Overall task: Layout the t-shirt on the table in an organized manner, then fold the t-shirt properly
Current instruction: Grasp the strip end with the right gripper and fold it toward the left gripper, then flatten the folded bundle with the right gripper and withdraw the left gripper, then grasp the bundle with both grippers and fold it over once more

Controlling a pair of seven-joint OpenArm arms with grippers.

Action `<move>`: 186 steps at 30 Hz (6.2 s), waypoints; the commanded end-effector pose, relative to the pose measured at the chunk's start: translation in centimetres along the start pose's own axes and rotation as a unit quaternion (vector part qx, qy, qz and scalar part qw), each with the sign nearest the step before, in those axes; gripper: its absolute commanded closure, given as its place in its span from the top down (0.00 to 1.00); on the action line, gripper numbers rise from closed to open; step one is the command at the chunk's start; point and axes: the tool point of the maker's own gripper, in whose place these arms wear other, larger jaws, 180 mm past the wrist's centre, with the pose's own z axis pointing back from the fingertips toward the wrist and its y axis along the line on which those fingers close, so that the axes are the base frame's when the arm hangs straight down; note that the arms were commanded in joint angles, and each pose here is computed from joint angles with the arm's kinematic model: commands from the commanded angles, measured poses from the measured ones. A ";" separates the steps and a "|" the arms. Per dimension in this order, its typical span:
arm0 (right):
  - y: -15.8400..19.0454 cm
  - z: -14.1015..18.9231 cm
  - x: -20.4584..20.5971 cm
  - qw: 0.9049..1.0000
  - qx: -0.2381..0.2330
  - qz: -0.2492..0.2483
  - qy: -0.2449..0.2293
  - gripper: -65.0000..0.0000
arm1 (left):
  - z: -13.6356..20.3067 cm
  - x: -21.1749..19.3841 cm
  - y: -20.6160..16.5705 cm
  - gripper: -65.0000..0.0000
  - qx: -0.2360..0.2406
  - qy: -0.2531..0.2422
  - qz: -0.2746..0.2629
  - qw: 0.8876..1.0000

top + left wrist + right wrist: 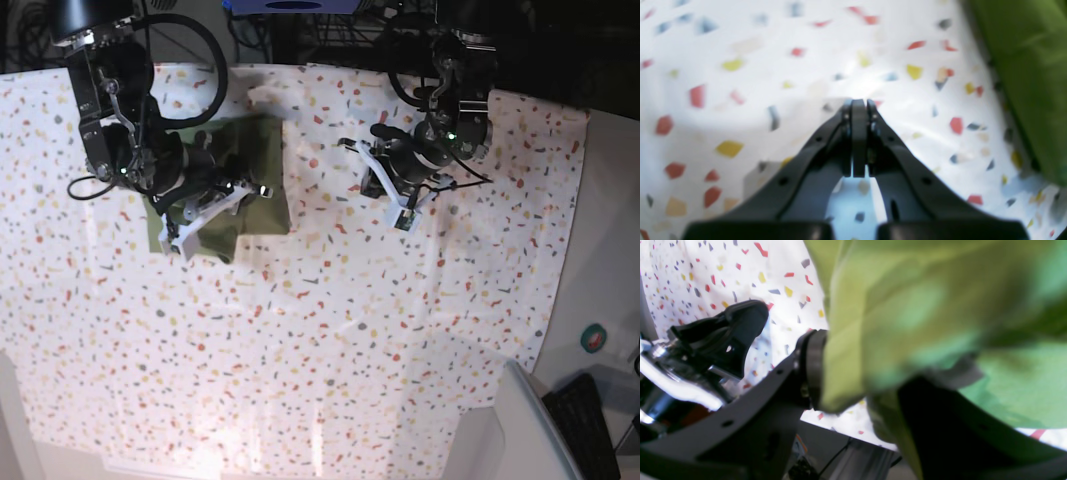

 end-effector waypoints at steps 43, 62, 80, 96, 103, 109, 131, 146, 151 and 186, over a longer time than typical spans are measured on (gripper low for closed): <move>4.3 -4.4 2.7 0.981 -0.034 0.182 -0.058 0.00 | 8.5 -4.1 14.7 0.00 0.127 0.014 0.069 0.989; 2.2 -3.1 -1.5 0.978 -0.056 0.203 -0.006 0.00 | 8.4 -4.3 14.8 0.00 0.127 0.015 0.072 0.989; 5.7 -1.1 -3.9 0.970 -0.056 0.235 -0.024 0.00 | 8.8 -4.4 15.3 0.00 0.133 0.015 0.072 0.988; 3.7 -2.6 -5.3 0.926 -0.145 0.343 -0.053 0.33 | 8.8 -4.4 15.3 0.00 0.133 0.016 0.072 0.988; 3.3 -2.7 -5.5 0.926 -0.150 0.343 -0.048 0.00 | 8.8 -4.5 15.2 0.00 0.133 0.017 0.073 0.988; 4.5 -1.5 -6.2 0.937 -0.125 0.323 -0.052 0.00 | 8.8 -4.6 15.2 0.00 0.132 0.017 0.073 0.988; 6.1 0.1 -7.0 0.935 -0.026 0.352 -0.028 0.17 | 7.7 -4.4 13.5 0.00 0.111 0.022 0.060 0.992; -1.6 3.6 1.3 0.951 -0.151 0.244 -0.118 0.18 | 5.4 2.0 -3.3 0.02 -0.150 -0.036 0.091 0.984; -3.4 4.4 2.3 0.949 -0.173 0.231 -0.126 0.18 | 5.4 3.8 -6.5 0.48 -0.207 -0.060 0.106 0.971; -6.8 2.8 1.3 0.943 -0.208 0.235 -0.109 0.18 | 3.1 6.7 -11.6 0.00 -0.233 -0.062 0.175 0.955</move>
